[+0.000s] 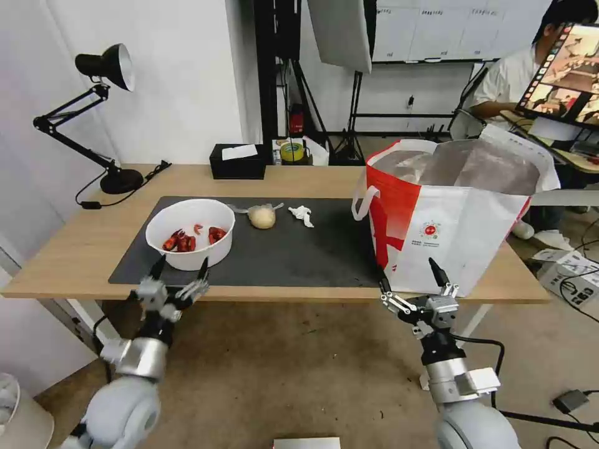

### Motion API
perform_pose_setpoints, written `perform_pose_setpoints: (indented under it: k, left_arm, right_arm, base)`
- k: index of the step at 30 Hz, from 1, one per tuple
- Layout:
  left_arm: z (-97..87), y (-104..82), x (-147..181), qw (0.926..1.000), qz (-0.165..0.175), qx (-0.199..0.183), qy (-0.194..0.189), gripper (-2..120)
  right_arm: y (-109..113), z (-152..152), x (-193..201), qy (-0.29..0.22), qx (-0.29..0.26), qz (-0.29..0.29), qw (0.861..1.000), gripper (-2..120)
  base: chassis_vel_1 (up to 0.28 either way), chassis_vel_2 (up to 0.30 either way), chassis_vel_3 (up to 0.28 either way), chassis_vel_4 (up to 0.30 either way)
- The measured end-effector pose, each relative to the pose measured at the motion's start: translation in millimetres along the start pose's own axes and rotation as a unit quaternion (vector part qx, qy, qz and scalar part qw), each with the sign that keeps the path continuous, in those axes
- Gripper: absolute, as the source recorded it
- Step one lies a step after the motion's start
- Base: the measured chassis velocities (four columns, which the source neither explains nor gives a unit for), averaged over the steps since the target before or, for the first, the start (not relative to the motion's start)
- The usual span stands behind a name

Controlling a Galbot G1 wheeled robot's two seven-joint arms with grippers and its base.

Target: Pick up the trash from the table and place it into the takeout bag.

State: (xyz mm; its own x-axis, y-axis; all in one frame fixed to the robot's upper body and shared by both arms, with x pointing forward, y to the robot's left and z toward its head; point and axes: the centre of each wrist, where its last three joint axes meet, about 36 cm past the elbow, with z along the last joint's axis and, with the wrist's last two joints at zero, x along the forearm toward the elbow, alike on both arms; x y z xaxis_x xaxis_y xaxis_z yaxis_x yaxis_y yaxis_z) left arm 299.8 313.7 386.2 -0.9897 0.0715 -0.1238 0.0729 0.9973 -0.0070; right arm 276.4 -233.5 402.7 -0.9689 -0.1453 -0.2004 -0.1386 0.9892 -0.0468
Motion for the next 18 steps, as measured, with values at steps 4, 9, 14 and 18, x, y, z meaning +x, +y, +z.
perform_pose_setpoints:
  k: [4, 9, 14, 18]
  left_arm:
    - [4.8, 11.6, 12.7, 0.9999, -0.006, -0.007, 0.010, 100]
    - [10.1, 18.6, 23.6, 0.9997, -0.003, -0.007, 0.024, 100]
    - [14.3, 20.2, 28.8, 0.9995, 0.001, -0.005, 0.032, 100]
    - [19.5, 21.4, 32.9, 0.9994, 0.003, -0.001, 0.034, 100]
  right_arm:
    - [2.0, 7.7, 8.6, 0.021, -0.004, 0.001, 1.000, 100]
    - [3.1, 12.7, 21.7, 0.054, 0.001, 0.004, 0.999, 100]
    - [2.7, 15.4, 26.4, 0.064, 0.003, 0.004, 0.998, 100]
    - [4.3, 20.3, 33.6, 0.077, 0.005, 0.004, 0.997, 100]
  base:
    - [0.000, 0.000, 0.000, 0.000]
    - [0.000, 0.000, 0.000, 0.000]
    - [0.000, 0.000, 0.000, 0.000]
    - [0.000, 0.000, 0.000, 0.000]
